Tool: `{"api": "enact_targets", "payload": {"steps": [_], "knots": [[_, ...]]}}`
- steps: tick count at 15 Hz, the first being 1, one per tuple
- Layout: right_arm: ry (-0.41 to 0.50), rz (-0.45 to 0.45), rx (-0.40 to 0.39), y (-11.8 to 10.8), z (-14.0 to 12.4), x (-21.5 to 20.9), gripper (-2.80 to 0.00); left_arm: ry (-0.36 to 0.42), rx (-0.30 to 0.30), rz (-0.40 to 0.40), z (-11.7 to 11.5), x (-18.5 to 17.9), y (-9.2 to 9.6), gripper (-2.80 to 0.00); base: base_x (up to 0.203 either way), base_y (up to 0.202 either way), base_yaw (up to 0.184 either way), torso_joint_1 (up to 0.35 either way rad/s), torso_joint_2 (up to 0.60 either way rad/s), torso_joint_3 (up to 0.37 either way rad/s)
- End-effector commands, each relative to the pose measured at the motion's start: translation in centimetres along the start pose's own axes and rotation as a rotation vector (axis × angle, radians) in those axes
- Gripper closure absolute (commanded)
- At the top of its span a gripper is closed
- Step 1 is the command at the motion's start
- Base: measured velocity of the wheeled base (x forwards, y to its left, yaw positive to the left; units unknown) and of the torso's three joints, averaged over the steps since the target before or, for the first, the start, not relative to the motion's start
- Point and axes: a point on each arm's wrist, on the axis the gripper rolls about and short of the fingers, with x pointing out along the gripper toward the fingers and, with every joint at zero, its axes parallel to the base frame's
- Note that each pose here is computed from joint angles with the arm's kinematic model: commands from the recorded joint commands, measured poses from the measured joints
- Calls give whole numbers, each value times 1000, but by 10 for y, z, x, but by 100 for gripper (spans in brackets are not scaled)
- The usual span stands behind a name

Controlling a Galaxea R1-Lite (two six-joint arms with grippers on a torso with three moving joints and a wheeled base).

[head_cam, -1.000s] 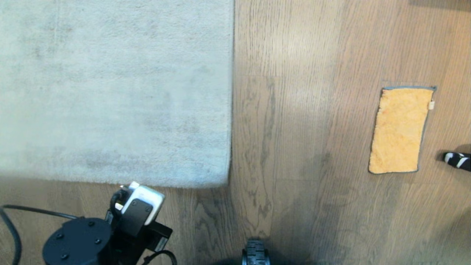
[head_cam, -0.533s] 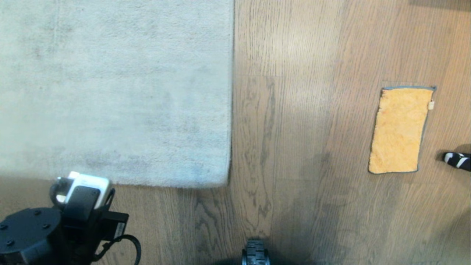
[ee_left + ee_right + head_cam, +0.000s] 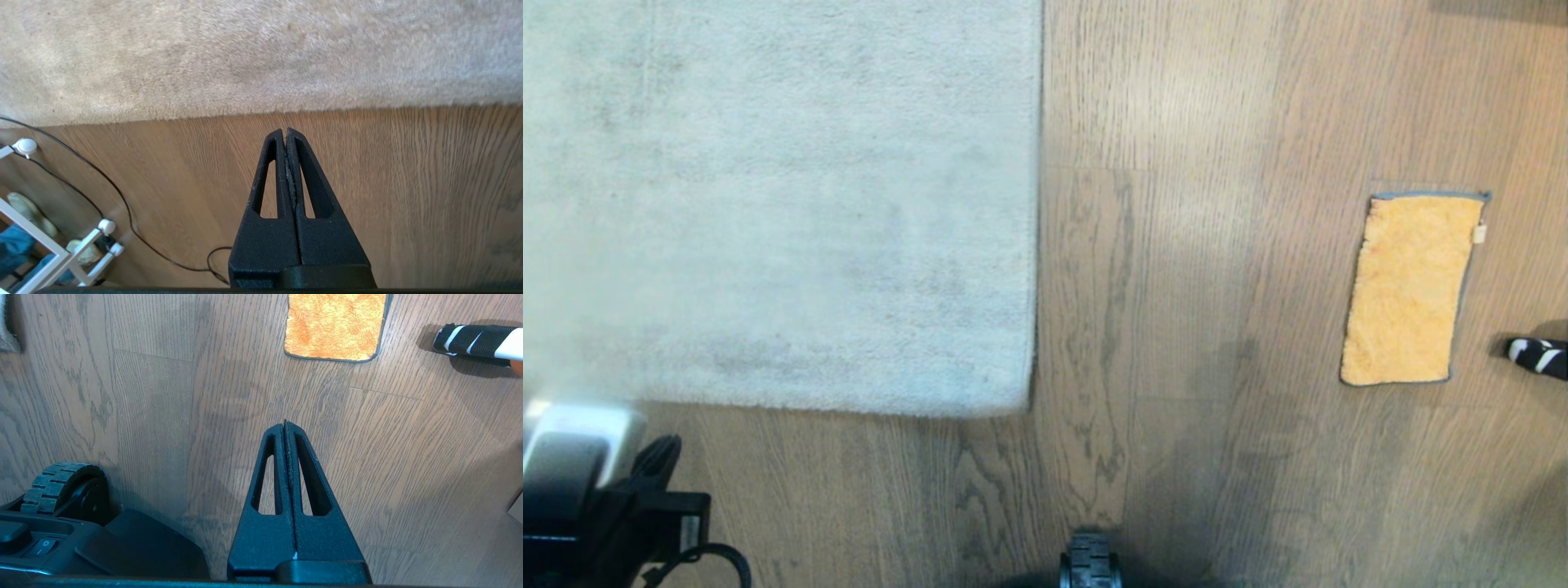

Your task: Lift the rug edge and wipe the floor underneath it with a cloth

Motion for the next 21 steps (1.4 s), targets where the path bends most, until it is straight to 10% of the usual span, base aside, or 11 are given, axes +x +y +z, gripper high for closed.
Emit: {"api": "enact_targets", "payload": {"steps": [1,11,21], "knots": [[-1,0,-1,0,0,0,0,-58,-59,23,4,-9,11,0,0,0,0,0,0,0],[-1,0,-1,0,0,0,0,-228,-148,40,-41,-82,55,0,0,0,0,0,0,0],[0,-1,-1,0,0,0,0,-110,-111,-115,-62,-84,48,0,0,0,0,0,0,0]]}}
